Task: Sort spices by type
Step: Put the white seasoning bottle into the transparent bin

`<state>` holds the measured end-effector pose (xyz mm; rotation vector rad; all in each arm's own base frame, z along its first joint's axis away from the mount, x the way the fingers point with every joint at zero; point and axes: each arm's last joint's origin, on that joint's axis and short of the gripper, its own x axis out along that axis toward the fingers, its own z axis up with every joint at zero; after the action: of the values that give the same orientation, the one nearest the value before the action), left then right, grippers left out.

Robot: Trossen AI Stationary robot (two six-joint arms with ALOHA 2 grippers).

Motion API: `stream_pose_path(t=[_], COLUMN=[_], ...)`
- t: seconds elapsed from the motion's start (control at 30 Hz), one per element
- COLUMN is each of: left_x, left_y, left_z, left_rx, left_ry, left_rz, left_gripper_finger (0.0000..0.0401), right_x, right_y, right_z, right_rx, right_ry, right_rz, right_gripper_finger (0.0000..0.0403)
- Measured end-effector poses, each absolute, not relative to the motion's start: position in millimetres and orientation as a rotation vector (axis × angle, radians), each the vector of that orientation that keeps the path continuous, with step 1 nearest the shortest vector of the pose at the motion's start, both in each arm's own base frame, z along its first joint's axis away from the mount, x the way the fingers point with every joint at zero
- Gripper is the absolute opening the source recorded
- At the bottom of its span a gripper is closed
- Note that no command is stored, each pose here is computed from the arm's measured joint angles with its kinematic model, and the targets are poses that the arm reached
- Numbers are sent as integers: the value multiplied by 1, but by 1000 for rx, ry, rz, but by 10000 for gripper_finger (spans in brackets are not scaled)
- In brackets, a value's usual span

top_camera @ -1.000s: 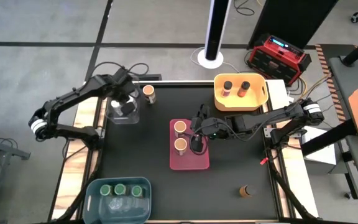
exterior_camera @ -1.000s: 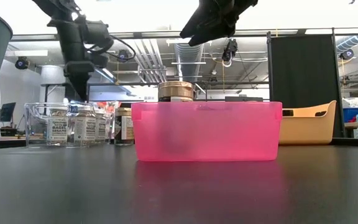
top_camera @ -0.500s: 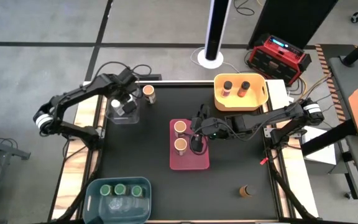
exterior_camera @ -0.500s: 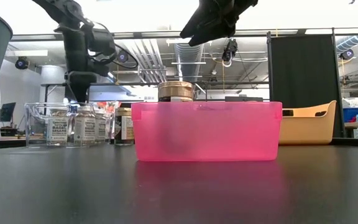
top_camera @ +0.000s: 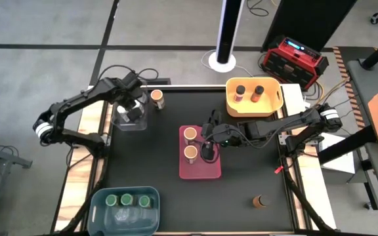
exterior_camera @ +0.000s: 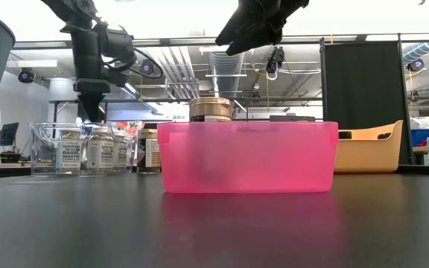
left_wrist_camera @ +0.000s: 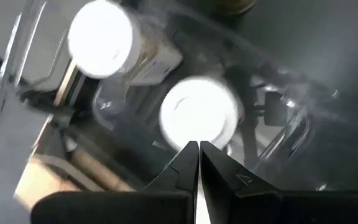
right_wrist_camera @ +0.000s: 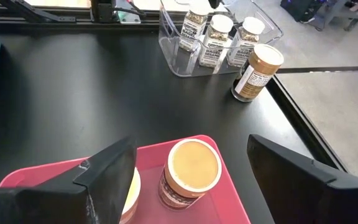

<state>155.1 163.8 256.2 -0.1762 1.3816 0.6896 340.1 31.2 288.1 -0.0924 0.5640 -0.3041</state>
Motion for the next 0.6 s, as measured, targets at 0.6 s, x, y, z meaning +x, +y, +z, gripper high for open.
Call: stream_pose_path(t=[0.6], left_x=[135], left_y=[149], left_z=[264], left_rx=[-215], left_ry=[1475], left_rz=[880], left_gripper_finger=[0], right_x=[340], right_y=[31], right_z=[288], right_rx=[-92], right_ry=[565], right_rz=[-304], right_gripper_finger=[306])
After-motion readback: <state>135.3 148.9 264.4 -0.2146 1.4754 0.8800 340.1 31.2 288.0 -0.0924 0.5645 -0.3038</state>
